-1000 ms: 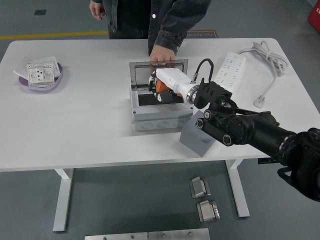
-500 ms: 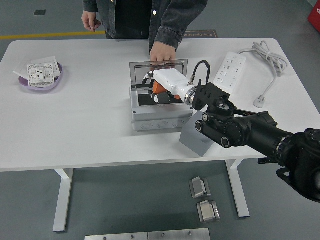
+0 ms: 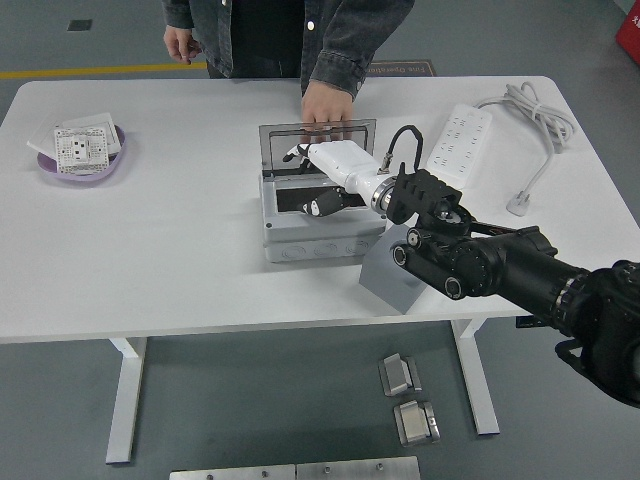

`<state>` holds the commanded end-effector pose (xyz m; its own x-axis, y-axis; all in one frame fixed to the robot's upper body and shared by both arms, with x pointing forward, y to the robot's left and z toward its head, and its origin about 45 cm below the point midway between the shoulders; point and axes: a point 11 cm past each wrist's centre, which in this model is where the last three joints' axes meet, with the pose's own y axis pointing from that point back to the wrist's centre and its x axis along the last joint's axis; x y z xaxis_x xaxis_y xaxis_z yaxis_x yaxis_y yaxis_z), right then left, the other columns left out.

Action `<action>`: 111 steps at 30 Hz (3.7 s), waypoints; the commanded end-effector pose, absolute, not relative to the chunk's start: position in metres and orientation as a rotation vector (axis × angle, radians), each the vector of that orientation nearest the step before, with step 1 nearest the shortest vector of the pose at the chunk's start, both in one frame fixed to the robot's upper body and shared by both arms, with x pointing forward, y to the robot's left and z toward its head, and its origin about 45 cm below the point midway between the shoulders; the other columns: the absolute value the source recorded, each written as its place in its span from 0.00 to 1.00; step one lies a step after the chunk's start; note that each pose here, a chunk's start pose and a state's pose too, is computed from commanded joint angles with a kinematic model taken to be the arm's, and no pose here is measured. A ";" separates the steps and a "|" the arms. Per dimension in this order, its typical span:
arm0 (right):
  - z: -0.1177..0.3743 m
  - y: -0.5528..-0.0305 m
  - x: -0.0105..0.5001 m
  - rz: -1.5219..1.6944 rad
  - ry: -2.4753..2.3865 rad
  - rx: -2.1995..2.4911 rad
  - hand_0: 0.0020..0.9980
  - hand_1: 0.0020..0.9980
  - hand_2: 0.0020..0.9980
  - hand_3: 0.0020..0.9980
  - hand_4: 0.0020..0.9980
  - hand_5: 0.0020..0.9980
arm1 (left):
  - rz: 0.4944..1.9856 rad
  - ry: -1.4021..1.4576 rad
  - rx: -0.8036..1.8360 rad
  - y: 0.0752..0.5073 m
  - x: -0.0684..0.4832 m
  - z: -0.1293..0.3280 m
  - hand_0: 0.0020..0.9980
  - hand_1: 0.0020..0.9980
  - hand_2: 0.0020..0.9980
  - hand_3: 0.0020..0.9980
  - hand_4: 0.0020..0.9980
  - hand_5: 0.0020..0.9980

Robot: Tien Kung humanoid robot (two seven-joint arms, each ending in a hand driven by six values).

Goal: Pick up the cylinder from the cube,place it in the box,flap close box

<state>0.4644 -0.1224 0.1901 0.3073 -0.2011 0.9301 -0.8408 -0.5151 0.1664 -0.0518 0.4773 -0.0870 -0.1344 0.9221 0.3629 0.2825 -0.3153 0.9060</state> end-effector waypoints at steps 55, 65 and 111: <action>0.241 -0.132 0.498 1.030 -1.132 2.029 0.75 0.68 0.68 0.79 0.91 0.31 | 1.492 1.332 1.586 0.486 -0.042 -0.083 0.74 0.74 0.70 0.82 0.82 0.40; 0.236 -0.133 0.482 1.097 -1.086 2.050 0.74 0.68 0.68 0.79 0.90 0.31 | 1.490 1.347 1.581 0.482 -0.047 -0.085 0.74 0.74 0.70 0.82 0.82 0.40; 0.211 -0.155 0.395 1.167 -1.014 2.113 0.72 0.66 0.70 0.80 0.91 0.36 | 1.488 1.369 1.571 0.476 -0.054 -0.087 0.74 0.74 0.70 0.81 0.81 0.40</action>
<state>0.3953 -0.1546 0.2111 0.3497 -0.3606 0.8647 -0.8059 -0.5864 0.0814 -0.0538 0.4762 -0.0875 -0.1447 0.9213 0.3609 0.2833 -0.3109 0.9072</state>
